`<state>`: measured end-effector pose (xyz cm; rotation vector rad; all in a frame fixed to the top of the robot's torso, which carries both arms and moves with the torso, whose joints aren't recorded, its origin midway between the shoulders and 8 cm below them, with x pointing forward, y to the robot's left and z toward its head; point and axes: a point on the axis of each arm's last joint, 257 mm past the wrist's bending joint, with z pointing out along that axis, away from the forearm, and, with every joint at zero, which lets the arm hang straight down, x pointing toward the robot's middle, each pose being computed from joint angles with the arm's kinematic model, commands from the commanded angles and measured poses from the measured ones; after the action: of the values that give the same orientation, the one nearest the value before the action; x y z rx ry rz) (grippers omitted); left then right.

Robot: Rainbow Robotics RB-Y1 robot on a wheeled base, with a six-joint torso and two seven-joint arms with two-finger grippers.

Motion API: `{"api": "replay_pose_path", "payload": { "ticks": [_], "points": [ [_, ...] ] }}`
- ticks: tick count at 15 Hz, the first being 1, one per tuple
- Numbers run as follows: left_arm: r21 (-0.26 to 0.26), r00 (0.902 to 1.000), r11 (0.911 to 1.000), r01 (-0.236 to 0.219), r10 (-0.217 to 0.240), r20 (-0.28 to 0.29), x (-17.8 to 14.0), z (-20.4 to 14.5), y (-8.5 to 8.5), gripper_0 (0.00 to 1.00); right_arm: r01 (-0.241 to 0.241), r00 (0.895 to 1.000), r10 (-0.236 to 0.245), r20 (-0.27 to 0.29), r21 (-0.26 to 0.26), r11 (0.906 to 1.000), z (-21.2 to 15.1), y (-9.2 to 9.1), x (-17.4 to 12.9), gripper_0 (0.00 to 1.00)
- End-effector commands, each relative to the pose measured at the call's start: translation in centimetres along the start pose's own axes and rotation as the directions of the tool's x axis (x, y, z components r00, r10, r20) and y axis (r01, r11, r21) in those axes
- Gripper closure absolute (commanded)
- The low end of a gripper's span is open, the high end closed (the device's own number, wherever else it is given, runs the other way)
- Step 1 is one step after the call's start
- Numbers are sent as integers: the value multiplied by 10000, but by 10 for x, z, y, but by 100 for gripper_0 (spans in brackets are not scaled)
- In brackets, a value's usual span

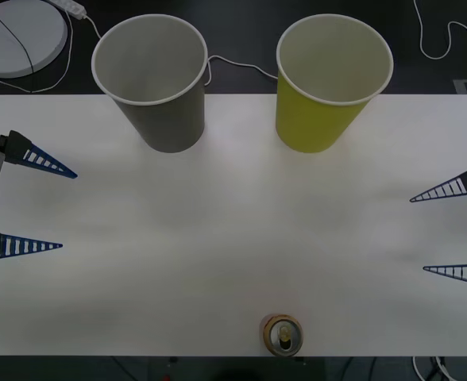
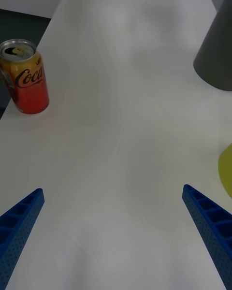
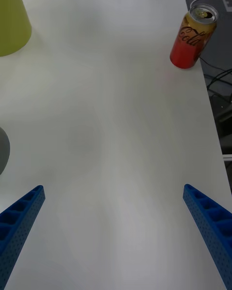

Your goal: Put the can into the green bin and the plastic bottle into the gray bin

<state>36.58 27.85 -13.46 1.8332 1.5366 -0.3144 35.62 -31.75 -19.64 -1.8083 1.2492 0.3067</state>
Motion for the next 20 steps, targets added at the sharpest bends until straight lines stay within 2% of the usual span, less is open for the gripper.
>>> {"api": "replay_pose_path", "payload": {
  "ticks": [1,4,7,9,11,14,17,20],
  "points": [
    [0,10000,10000,-1,1,0,0,0,0,0,-171,9989,184,439,-303,9994,14,22,9,0],
    [0,10000,10000,-1,1,0,0,0,0,0,-621,9936,677,901,-634,9961,28,48,17,0],
    [0,10000,10000,-1,1,0,0,0,0,0,-1183,9832,1316,1264,-1080,9871,43,73,19,0],
    [0,10000,10000,-1,1,0,0,0,0,0,-1633,9690,1838,1653,-1300,9780,52,88,15,0],
    [0,10000,10000,-1,1,0,0,0,0,0,-1981,9497,2283,2142,-1534,9681,66,104,8,0],
    [0,10000,10000,-1,1,0,0,0,0,0,-2320,9292,2600,2627,-1332,9636,86,111,4,0],
    [0,10000,10000,-1,1,0,0,0,0,0,-2414,9115,2778,3034,-1522,9584,105,123,-7,0],
    [0,10000,10000,-1,1,0,0,0,0,0,-2607,8891,2936,3510,-1389,9554,124,128,-15,0]
  ]
}}
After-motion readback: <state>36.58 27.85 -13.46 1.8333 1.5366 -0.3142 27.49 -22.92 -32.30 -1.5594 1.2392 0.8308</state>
